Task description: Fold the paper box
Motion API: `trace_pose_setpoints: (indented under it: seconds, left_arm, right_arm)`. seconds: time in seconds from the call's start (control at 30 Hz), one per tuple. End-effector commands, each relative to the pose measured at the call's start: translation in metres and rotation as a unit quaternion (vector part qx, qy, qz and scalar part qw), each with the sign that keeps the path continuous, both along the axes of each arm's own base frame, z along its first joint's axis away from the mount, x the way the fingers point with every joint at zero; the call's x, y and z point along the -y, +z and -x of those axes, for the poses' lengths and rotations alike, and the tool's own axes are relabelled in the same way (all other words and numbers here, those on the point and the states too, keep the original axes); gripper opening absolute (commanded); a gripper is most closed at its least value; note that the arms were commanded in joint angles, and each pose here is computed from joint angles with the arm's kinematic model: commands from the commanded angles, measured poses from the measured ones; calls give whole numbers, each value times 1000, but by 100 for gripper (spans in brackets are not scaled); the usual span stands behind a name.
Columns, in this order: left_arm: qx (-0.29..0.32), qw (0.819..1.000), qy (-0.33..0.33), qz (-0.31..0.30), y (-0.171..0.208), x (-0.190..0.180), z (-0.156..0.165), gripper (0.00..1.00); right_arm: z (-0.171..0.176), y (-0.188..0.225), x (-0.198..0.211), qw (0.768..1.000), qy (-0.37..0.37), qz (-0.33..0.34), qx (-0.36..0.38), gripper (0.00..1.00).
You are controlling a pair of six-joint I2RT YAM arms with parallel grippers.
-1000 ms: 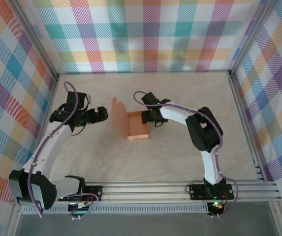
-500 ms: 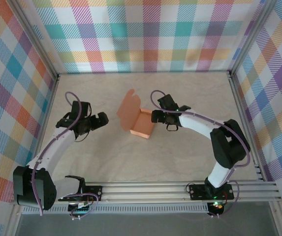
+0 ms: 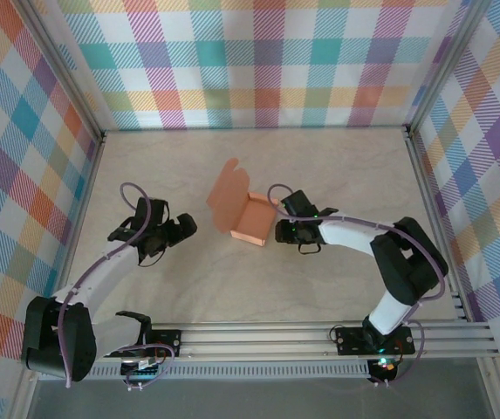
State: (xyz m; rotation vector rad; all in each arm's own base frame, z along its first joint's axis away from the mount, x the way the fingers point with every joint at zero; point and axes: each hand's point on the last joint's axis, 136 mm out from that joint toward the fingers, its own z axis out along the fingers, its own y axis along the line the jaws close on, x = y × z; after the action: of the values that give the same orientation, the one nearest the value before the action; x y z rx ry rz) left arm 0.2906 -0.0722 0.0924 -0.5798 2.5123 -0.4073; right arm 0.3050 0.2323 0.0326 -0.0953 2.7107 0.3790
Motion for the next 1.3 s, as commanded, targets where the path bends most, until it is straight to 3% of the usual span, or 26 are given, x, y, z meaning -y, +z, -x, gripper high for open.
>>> trace_pose_setpoints:
  seconds: [0.0,0.23,0.37,0.57,0.73,0.93,1.07,1.27]
  left_arm:
    - [10,1000,0,2,2,4,-5,100]
    - [5,1000,5,4,-5,3,-2,100]
    - [5,1000,7,7,-6,4,-2,100]
    - [43,997,-23,57,-1,26,-17,98]
    - [55,994,-43,79,2,49,-37,99]
    - [70,989,-43,119,0,69,-74,100]
    - [73,986,-49,139,1,81,-92,100]
    - [61,985,-61,148,-4,94,-108,100]
  right_arm:
    - [-7,15,-48,998,33,-46,17,48]
    - [-24,17,-111,993,93,-71,24,48]
    - [-26,30,-120,989,108,-90,38,51]
    - [-33,61,-74,988,77,-56,125,58]
    - [-56,72,-40,989,26,-59,130,64]
    - [-90,73,-13,984,-63,-147,78,67]
    - [-110,47,5,975,-136,-173,-3,56]
    - [-126,30,-31,969,-83,-223,-65,43]
